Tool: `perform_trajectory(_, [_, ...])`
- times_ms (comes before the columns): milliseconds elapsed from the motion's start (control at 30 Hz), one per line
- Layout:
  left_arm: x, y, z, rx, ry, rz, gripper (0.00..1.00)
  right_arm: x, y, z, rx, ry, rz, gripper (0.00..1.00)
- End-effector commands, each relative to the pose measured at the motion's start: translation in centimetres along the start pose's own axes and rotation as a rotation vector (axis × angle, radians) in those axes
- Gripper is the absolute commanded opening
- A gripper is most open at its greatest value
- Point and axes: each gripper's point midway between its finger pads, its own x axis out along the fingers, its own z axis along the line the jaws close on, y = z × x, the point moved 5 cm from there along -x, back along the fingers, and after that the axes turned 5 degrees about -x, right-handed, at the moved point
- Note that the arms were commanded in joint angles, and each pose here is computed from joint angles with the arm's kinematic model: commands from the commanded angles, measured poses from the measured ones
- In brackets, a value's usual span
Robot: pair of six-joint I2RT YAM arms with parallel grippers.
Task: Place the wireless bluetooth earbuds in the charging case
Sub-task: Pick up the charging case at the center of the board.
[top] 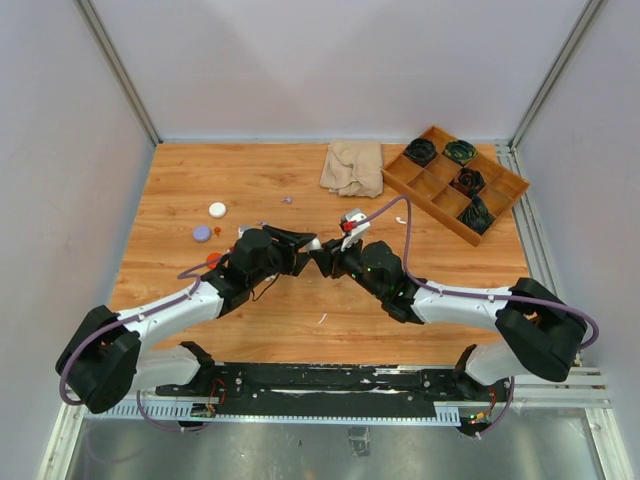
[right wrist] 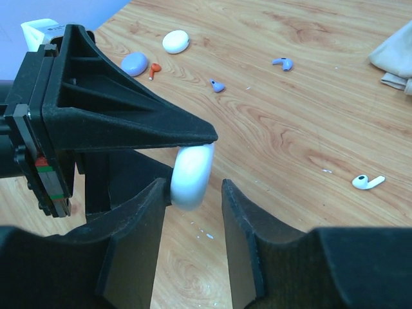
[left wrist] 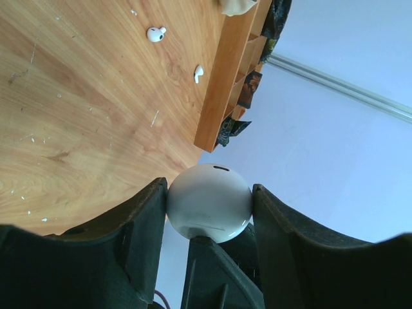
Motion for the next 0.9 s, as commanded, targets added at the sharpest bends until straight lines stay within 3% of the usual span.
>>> perform_trajectory(0, [-0.4,0.3,-0.5,0.021,0.038,-0.001,0.4,0.3,-2.0,0.2,0.016,-0.024,-0.042,0.4])
perform_trajectory(133, [-0.2,0.8,-0.4,0.03,0.028,0.02,0.39,0.4,-2.3,0.2,0.015,-0.03,-0.047,0.33])
perform_trajectory(300, [-0.1,1.3,-0.5,0.059,0.026,0.043,0.42,0.3,-2.3,0.2,0.006,-0.043,-0.033,0.17])
perform_trajectory(600, [-1.0,0.9,-1.4,0.23,0.1,0.008,0.6,-0.9,-3.0,-0.4,-0.028,-0.109,0.028,0.1])
perform_trajectory(867, [-2.3,0.0,-2.4,0.564,0.185,-0.061,0.83,-3.2,-3.5,-2.0,-0.121,-0.19,0.172,0.08])
